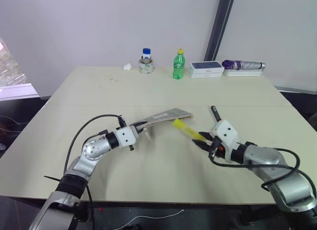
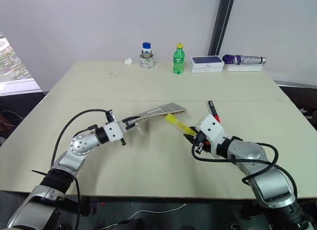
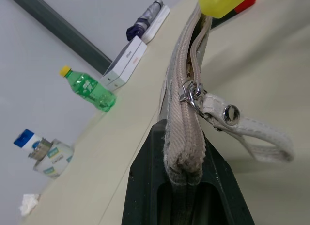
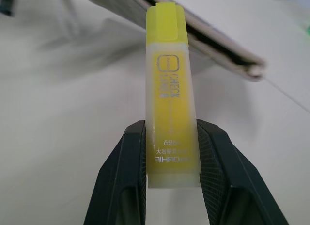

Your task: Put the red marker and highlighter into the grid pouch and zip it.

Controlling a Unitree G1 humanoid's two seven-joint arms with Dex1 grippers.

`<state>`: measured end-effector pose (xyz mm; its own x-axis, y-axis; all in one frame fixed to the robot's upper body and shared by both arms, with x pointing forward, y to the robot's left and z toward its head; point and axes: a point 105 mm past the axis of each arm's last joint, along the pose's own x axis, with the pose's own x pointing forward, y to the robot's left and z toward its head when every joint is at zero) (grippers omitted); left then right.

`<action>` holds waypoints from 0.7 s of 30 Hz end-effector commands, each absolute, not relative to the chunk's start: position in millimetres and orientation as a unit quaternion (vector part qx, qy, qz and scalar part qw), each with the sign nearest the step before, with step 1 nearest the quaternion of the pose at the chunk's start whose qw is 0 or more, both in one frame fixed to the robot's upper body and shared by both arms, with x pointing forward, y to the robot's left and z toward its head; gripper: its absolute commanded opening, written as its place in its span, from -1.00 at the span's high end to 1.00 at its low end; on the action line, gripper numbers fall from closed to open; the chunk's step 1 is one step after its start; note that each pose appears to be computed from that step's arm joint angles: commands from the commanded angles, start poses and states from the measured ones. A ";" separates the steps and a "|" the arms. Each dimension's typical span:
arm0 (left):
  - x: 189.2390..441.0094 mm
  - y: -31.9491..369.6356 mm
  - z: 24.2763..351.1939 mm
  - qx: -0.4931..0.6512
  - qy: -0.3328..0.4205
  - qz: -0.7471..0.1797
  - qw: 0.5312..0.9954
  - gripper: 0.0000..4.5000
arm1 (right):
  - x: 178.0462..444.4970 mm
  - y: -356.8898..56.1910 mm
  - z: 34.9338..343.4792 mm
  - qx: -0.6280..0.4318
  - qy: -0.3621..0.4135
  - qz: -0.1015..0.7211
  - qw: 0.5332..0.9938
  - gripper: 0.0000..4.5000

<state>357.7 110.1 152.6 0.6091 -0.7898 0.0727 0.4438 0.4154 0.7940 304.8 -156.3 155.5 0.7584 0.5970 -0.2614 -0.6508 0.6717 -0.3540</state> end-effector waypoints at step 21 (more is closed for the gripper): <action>347.6 98.2 159.0 0.444 -0.262 -0.393 0.762 1.00 | 295.5 -140.6 179.2 -0.258 0.035 0.403 0.877 0.61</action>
